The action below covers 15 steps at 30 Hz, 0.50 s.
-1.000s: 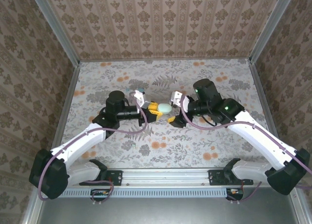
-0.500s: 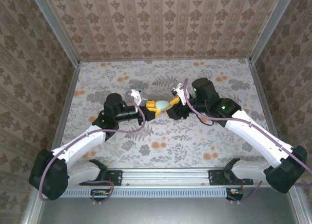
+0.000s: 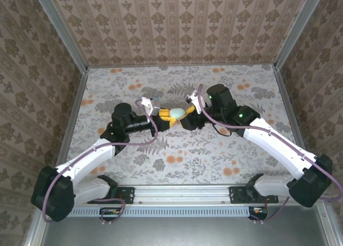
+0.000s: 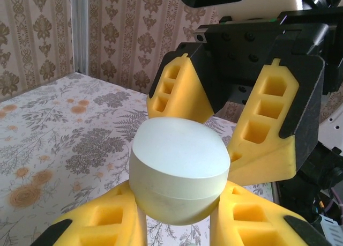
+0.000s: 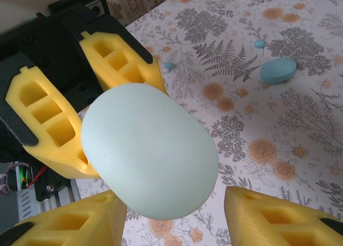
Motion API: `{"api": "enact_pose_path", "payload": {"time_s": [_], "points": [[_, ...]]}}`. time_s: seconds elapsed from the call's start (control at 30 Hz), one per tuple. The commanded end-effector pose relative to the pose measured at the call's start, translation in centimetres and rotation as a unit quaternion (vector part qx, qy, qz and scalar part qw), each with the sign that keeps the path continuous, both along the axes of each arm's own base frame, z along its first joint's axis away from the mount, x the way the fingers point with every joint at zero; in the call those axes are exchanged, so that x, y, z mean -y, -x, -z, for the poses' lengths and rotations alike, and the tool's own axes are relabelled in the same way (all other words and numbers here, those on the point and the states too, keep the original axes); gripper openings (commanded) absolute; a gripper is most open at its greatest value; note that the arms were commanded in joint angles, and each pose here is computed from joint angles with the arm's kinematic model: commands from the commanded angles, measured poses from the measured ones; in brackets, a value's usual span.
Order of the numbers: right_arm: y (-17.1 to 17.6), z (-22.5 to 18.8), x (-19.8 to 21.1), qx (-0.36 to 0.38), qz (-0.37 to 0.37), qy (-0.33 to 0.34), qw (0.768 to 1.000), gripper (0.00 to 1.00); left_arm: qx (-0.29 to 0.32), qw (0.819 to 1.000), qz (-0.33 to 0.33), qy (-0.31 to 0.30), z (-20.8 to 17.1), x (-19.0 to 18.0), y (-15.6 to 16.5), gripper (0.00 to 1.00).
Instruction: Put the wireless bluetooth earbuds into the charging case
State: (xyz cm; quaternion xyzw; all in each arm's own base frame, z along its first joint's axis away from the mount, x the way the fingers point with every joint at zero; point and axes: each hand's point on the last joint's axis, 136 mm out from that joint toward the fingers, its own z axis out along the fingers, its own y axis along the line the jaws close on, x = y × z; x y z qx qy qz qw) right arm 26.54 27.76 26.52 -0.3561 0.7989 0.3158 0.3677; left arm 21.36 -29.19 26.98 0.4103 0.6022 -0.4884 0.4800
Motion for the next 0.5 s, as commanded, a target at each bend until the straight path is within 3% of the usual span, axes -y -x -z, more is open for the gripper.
{"api": "enact_pose_path", "payload": {"time_s": [0.0, 0.47], "points": [[-1.1, -1.8, -0.1, 0.012, 0.019, -0.007, 1.000, 0.52, 0.011, 1.000, 0.016, 0.016, -0.9, -0.1, 0.9, 0.17], [-2.3, -2.9, -0.6, 0.007, 0.012, -0.006, 1.000, 0.51, 0.006, 1.000, 0.020, 0.009, -0.1, -0.1, 1.1, 0.16]]}}
